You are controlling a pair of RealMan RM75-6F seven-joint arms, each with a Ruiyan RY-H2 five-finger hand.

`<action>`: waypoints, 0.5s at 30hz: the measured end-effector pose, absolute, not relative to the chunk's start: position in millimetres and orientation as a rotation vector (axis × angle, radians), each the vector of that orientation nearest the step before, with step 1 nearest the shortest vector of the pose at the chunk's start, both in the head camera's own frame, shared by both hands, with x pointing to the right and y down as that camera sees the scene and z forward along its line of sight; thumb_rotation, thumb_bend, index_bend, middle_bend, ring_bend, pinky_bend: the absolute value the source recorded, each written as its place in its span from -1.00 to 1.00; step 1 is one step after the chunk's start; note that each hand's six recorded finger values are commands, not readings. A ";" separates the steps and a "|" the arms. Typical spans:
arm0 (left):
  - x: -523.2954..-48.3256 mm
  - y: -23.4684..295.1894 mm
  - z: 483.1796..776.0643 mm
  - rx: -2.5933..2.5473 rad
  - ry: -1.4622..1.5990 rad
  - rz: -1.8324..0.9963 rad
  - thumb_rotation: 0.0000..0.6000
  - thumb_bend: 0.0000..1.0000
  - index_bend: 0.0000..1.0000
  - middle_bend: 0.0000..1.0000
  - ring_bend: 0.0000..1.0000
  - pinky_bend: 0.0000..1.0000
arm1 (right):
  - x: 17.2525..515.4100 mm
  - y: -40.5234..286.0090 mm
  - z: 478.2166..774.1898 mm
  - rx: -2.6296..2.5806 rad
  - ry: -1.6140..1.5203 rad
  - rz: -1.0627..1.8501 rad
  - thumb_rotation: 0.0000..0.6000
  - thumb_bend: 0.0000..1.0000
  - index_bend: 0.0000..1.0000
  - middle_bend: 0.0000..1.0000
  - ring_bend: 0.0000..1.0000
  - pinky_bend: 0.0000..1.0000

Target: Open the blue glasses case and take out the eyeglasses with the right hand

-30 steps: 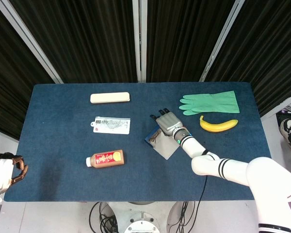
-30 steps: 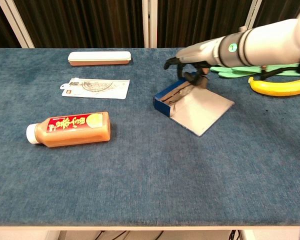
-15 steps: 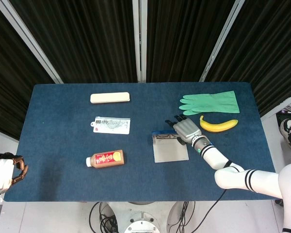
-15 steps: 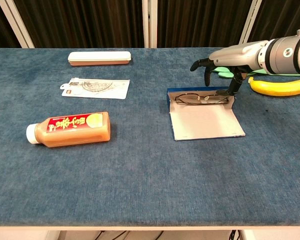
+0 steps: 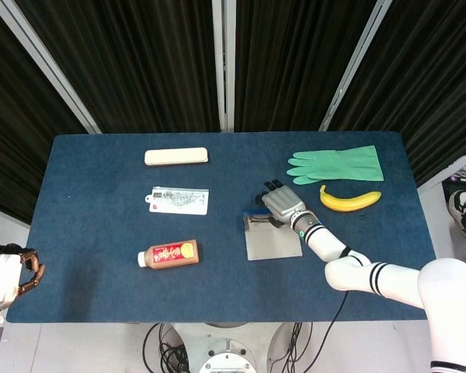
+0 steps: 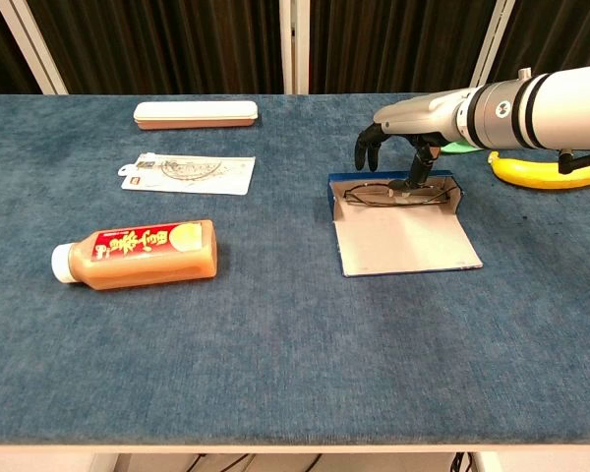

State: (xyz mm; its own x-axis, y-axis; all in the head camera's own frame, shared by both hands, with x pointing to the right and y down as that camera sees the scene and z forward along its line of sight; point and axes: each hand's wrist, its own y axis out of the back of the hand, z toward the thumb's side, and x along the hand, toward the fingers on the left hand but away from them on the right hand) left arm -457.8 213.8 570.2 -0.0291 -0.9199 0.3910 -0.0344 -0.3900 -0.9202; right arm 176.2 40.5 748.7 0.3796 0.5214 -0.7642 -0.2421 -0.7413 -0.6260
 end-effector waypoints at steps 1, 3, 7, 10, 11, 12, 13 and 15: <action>-457.9 213.7 570.2 -1.505 1.039 -1.514 1.00 -0.25 0.33 0.31 -0.15 -0.19 | 177.0 40.3 749.1 -1.953 -0.239 1.428 1.00 -0.16 -0.41 -0.50 -1.00 -1.00; -457.8 213.5 570.1 -1.507 1.039 -1.513 1.00 -0.25 0.33 0.31 -0.15 -0.19 | 178.2 40.1 749.6 -1.951 -0.239 1.433 1.00 -0.14 -0.38 -0.50 -1.00 -1.00; -457.8 213.8 570.0 -1.507 1.039 -1.513 1.00 -0.25 0.33 0.31 -0.15 -0.19 | 180.8 38.9 750.2 -1.944 -0.244 1.443 1.00 -0.13 -0.32 -0.50 -1.00 -1.00; -457.7 213.7 570.1 -1.505 1.038 -1.514 1.00 -0.25 0.33 0.31 -0.15 -0.19 | 181.8 38.3 750.9 -1.942 -0.247 1.449 1.00 -0.13 -0.28 -0.49 -1.00 -1.00; -457.6 213.7 570.1 -1.505 1.038 -1.514 1.00 -0.25 0.33 0.31 -0.15 -0.19 | 182.1 37.9 751.0 -1.941 -0.247 1.450 1.00 -0.12 -0.27 -0.48 -1.00 -1.00; -457.6 213.6 570.2 -1.505 1.038 -1.514 1.00 -0.25 0.33 0.31 -0.15 -0.19 | 182.2 37.8 751.2 -1.941 -0.248 1.451 1.00 -0.12 -0.26 -0.48 -1.00 -1.00; -457.6 213.6 570.2 -1.504 1.038 -1.514 1.00 -0.25 0.33 0.31 -0.15 -0.19 | 182.3 37.7 751.5 -1.941 -0.248 1.452 1.00 -0.12 -0.24 -0.47 -1.00 -1.00; -457.6 213.6 570.2 -1.504 1.038 -1.514 1.00 -0.25 0.33 0.31 -0.15 -0.19 | 182.7 37.8 752.2 -1.940 -0.246 1.455 1.00 -0.12 -0.22 -0.46 -1.00 -1.00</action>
